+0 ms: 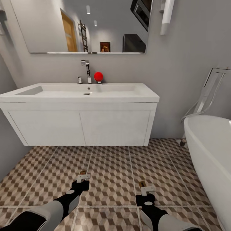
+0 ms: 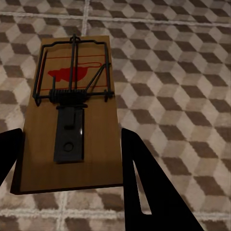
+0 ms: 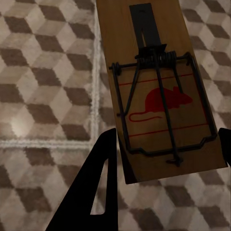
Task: Take the four mousetraps from the cabinet in the bathroom and place them on the bathroom floor. Make sure all four end up on the same floor surface, and ensure that at least two of them are either under or directly next to the same bathroom sink.
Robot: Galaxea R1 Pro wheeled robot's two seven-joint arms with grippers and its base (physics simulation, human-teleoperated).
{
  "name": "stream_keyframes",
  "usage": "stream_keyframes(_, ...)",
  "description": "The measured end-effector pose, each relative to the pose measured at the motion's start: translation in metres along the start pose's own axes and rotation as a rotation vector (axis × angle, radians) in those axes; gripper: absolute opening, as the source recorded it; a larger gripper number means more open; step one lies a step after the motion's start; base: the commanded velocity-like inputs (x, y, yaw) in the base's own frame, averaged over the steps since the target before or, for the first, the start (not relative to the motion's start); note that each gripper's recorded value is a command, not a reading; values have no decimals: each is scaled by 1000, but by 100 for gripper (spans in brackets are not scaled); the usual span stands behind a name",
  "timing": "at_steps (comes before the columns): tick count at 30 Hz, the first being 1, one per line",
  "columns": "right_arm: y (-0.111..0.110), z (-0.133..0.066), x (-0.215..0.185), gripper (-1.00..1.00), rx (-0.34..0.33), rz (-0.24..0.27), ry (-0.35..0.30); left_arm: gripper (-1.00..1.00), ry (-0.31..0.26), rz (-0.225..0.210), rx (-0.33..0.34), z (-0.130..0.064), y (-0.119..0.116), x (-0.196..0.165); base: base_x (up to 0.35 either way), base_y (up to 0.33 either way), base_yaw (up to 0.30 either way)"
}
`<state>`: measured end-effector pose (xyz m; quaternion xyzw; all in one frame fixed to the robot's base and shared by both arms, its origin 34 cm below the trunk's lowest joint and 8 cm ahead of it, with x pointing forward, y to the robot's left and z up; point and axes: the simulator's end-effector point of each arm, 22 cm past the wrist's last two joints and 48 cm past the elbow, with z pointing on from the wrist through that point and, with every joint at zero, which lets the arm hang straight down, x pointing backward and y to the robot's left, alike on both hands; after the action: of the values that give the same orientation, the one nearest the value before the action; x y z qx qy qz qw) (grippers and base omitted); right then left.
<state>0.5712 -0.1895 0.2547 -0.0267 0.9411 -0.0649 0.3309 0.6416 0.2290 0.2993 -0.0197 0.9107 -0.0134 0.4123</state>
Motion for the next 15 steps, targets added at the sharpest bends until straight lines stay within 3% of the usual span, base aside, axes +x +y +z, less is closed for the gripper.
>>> stream_keyframes(15,0,0,-2,-100,1,10,-8,-100,1,-2,2,0,-1,0,0,0,0)
